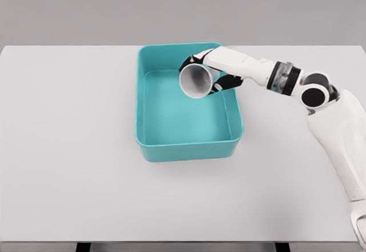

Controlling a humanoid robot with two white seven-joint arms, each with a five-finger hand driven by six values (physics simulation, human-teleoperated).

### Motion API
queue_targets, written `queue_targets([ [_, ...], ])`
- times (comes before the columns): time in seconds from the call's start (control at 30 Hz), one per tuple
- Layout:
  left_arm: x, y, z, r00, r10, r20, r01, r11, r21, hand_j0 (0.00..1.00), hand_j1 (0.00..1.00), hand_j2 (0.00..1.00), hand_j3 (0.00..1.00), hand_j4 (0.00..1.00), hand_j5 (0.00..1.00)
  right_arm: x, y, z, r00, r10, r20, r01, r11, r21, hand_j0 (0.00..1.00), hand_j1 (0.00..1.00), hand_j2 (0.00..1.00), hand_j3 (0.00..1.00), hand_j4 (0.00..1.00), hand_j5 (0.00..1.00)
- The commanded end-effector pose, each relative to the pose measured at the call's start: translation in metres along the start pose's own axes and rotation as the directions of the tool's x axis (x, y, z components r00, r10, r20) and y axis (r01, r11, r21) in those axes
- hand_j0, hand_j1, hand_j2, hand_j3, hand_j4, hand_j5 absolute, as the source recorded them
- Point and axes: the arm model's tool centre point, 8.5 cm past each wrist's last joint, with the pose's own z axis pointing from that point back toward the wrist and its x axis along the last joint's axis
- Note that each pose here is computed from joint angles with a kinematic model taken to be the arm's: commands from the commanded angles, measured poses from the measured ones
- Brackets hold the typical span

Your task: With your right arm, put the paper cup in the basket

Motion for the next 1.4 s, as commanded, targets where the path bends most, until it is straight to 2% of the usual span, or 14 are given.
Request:
queue_targets([
  [0.0,0.0,0.0,0.0,1.0,-0.001,-0.001,0.001,1.0,0.0,1.0,1.0,1.0,1.0,1.0,1.0,0.001,0.009,-0.004,1.0,0.004,0.002,-0.004,0.999,0.036,0.59,0.59,0.59,0.59,0.59,0.59],
  [0.2,0.0,0.0,0.0,1.0,0.001,-0.001,-0.001,1.0,0.0,1.0,1.0,1.0,1.0,1.0,1.0,0.009,0.021,-0.019,0.998,0.052,0.023,-0.054,0.99,0.128,0.59,0.59,0.59,0.59,0.59,0.59],
  [0.37,0.0,0.0,0.0,1.0,-0.001,0.001,0.001,1.0,0.0,1.0,1.0,1.0,1.0,1.0,1.0,0.012,0.033,-0.024,0.998,0.059,0.034,-0.064,0.983,0.173,0.6,0.6,0.6,0.6,0.6,0.6],
  [0.47,0.0,0.0,0.0,1.0,-0.001,0.001,0.001,1.0,0.0,1.0,1.0,1.0,1.0,1.0,1.0,0.013,0.031,-0.025,0.996,0.077,0.034,-0.082,0.98,0.18,0.61,0.61,0.61,0.61,0.61,0.61],
  [0.5,0.0,0.0,0.0,1.0,-0.001,-0.001,0.001,1.0,0.0,1.0,1.0,1.0,1.0,1.0,1.0,0.015,0.029,-0.027,0.996,0.084,0.04,-0.09,0.979,0.184,0.65,0.65,0.65,0.65,0.65,0.65],
  [0.53,0.0,0.0,0.0,1.0,0.001,0.001,-0.001,1.0,0.0,1.0,1.0,1.0,1.0,1.0,1.0,0.016,0.028,-0.028,0.995,0.088,0.043,-0.094,0.978,0.185,0.79,0.79,0.79,0.79,0.79,0.79],
  [0.57,0.0,0.0,0.0,1.0,-0.001,0.001,0.001,1.0,0.0,1.0,1.0,1.0,1.0,1.0,1.0,0.016,0.028,-0.028,0.995,0.089,0.044,-0.095,0.978,0.185,0.98,0.98,0.98,0.98,0.98,0.98],
  [0.83,0.0,0.0,0.0,1.0,0.001,0.001,-0.001,1.0,0.0,1.0,1.0,1.0,1.0,1.0,1.0,0.019,0.025,-0.029,0.994,0.095,0.05,-0.103,0.978,0.18,0.99,0.99,0.99,0.99,0.99,0.99],
  [0.9,0.0,0.0,0.0,1.0,0.001,0.001,-0.001,1.0,0.0,1.0,1.0,1.0,1.0,1.0,1.0,0.025,0.014,-0.024,0.99,0.123,0.065,-0.132,0.979,0.156,0.99,0.99,0.99,0.99,0.99,0.99],
  [0.97,0.0,0.0,0.0,1.0,-0.001,0.001,0.001,1.0,0.0,1.0,1.0,1.0,1.0,1.0,1.0,0.022,-0.003,-0.008,0.989,0.139,0.045,-0.143,0.983,0.113,0.99,0.99,0.99,0.99,0.99,0.99],
  [1.03,0.0,0.0,0.0,1.0,0.001,0.001,-0.001,1.0,0.0,1.0,1.0,1.0,1.0,1.0,1.0,0.017,-0.025,0.01,0.996,0.072,0.047,-0.072,0.997,-0.009,1.0,1.0,1.0,1.0,1.0,1.0],
  [1.1,0.0,0.0,0.0,1.0,-0.001,0.001,0.001,1.0,0.0,1.0,1.0,1.0,1.0,1.0,1.0,0.012,-0.033,0.027,0.998,0.002,0.064,0.004,0.997,-0.082,1.0,1.0,1.0,1.0,1.0,1.0],
  [1.23,0.0,0.0,0.0,1.0,0.001,0.001,-0.001,1.0,0.0,1.0,1.0,1.0,1.0,1.0,1.0,0.012,-0.044,0.059,0.99,-0.09,0.11,0.113,0.968,-0.222,1.0,1.0,1.0,1.0,1.0,1.0],
  [1.37,0.0,0.0,0.0,1.0,-0.001,-0.001,0.001,1.0,0.0,1.0,1.0,1.0,1.0,1.0,1.0,0.017,-0.04,0.111,0.982,-0.136,0.129,0.169,0.943,-0.286,1.0,1.0,1.0,1.0,1.0,1.0],
])
